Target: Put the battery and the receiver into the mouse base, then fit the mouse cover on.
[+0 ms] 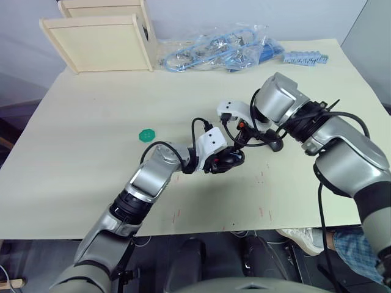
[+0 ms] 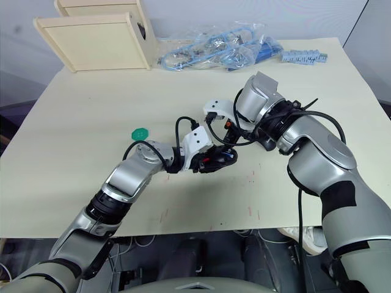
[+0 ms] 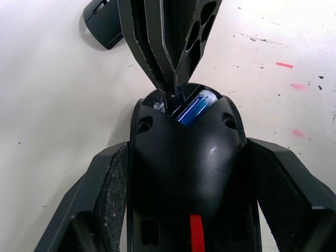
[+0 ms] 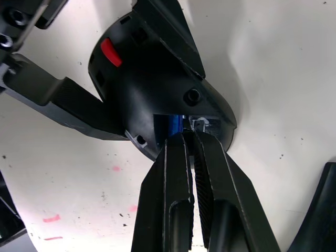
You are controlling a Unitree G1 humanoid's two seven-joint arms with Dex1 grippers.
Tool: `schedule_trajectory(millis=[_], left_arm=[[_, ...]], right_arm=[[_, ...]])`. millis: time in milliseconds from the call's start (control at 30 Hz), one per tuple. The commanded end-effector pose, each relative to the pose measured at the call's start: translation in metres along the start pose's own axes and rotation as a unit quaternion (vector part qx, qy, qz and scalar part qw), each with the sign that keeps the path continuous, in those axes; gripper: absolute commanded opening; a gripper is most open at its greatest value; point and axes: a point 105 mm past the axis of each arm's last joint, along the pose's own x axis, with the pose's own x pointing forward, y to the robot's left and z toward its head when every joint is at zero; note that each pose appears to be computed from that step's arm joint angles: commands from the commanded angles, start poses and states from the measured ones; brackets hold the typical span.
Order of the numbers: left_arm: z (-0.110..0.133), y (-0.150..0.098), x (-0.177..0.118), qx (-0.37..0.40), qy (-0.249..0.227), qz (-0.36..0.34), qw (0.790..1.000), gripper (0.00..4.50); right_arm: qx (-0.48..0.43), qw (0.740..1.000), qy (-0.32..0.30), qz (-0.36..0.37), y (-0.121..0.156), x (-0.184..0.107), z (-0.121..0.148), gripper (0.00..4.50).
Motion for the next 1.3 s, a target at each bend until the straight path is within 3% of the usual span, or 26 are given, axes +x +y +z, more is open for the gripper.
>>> schedule_trajectory(millis=[33,1300], left_arm=[[-0.001,0.004,-0.002,0.0,0.001,0.019,1.0,2.87],[0.0,0.0,-0.002,-0.004,-0.006,0.02,1.0,2.87]], right_arm=[[-0.006,1.0,-0.014,-0.001,-0.001,-0.005,0.003,0.0],[-0.022,1.0,0.001,-0.012,-0.005,0.01,0.0,0.0]])
